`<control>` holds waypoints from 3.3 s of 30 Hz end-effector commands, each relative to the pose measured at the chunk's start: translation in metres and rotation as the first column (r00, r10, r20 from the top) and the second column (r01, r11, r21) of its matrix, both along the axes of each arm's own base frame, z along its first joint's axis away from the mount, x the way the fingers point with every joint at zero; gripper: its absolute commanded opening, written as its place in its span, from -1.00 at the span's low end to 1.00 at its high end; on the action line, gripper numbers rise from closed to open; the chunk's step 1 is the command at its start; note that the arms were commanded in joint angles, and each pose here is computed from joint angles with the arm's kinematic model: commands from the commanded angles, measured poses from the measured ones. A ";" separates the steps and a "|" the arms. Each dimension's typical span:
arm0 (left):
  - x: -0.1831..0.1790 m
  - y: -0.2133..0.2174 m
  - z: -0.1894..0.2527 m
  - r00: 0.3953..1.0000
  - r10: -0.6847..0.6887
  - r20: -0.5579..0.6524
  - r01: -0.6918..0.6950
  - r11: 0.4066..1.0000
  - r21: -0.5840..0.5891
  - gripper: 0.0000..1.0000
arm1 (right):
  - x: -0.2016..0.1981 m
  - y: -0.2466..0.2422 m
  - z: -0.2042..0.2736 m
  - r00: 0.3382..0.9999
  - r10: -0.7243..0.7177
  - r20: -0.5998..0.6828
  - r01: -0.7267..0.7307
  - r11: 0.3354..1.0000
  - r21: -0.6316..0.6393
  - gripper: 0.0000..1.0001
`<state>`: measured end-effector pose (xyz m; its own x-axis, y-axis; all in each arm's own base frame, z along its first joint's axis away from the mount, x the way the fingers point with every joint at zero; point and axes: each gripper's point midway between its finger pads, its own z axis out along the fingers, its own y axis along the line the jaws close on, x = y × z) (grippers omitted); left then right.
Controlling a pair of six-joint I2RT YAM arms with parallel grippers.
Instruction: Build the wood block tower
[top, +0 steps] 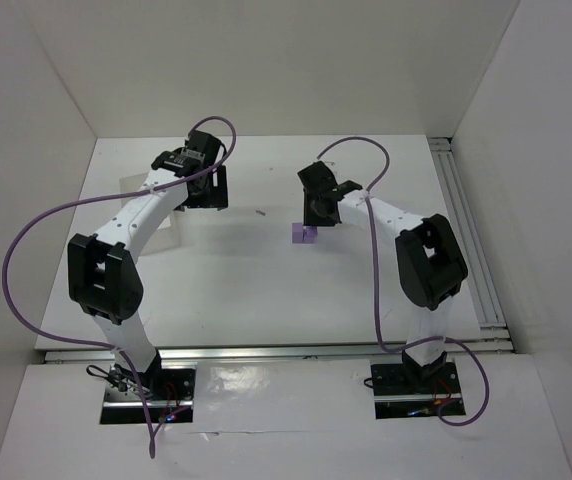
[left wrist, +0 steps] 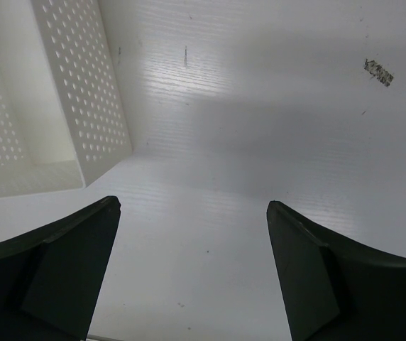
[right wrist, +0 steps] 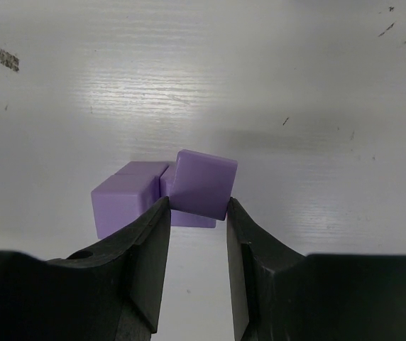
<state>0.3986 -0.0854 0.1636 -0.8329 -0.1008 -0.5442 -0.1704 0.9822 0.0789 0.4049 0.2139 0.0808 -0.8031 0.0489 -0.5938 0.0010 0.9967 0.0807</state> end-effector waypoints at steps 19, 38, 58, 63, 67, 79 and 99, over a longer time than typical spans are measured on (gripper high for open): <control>0.002 -0.002 0.016 0.999 0.011 0.052 -0.010 1.000 -0.020 0.95 | -0.010 0.009 -0.003 0.999 0.031 -0.015 -0.032 0.999 -0.018 -0.36; 0.003 -0.008 0.015 0.999 -0.002 0.050 0.004 1.000 -0.027 0.95 | -0.014 0.004 -0.008 0.999 0.026 -0.029 -0.027 0.999 -0.035 -0.05; 0.005 -0.010 0.015 0.999 -0.007 0.047 0.008 0.999 -0.035 0.95 | 0.004 0.002 0.027 0.998 -0.008 0.059 0.012 0.997 -0.076 0.27; 0.005 -0.010 0.015 0.999 -0.007 0.047 0.008 0.999 -0.035 0.95 | 0.016 0.000 0.038 0.996 -0.011 0.089 0.019 0.996 -0.089 0.17; 0.005 -0.008 0.015 0.999 -0.002 0.050 0.004 1.000 -0.027 0.95 | 0.038 -0.003 0.045 0.991 -0.041 0.129 0.048 0.997 -0.054 -0.08; 0.003 -0.008 0.012 0.999 -0.002 0.041 0.003 1.000 -0.025 0.95 | 0.066 -0.003 0.014 0.994 -0.073 0.077 0.072 0.997 0.008 -0.44; 0.002 -0.006 0.005 1.000 0.002 0.026 -0.002 1.000 -0.011 0.95 | 0.044 0.000 0.002 0.999 -0.042 0.029 0.042 0.999 -0.002 -0.44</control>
